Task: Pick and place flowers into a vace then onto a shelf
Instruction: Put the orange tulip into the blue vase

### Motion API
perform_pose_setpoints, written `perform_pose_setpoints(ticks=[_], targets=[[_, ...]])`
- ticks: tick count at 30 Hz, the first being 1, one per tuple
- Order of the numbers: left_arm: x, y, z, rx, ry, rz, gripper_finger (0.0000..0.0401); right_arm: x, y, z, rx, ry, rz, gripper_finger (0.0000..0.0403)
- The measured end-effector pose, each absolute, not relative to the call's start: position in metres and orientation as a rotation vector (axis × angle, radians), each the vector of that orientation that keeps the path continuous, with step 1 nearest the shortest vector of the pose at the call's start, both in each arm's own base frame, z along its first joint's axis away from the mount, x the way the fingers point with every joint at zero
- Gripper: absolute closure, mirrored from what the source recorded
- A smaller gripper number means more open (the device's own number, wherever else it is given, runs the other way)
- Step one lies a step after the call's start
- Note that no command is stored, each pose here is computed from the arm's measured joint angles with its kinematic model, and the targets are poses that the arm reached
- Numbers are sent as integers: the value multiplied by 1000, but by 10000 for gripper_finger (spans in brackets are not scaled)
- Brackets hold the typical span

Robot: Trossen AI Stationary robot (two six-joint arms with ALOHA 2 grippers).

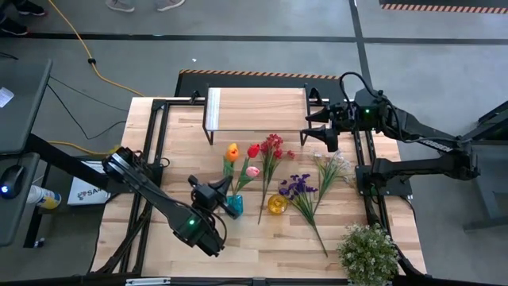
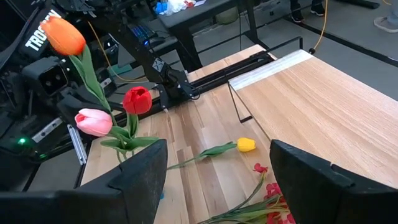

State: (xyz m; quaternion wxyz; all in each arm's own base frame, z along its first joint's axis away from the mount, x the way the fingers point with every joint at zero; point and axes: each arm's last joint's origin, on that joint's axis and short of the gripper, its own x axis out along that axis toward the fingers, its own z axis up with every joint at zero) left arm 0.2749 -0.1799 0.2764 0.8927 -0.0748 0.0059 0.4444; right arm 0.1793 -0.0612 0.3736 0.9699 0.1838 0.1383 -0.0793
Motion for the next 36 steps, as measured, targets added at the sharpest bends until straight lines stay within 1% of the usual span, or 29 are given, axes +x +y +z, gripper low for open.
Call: perform_pose_setpoints(ticks=[16,22,30,36], targets=[[282,-186,252,-214,174,976,381,179,-61,374,371,280,-160,130],[281,-187,250,-229,209,987,381,179,-61,374,371,280,-165,130],[281,-187,248,-257,264,1003,347,179,-61,374,370,279,-167,130],[281,-187,248,-257,266,1003,354,179,-61,374,370,279,-168,130]])
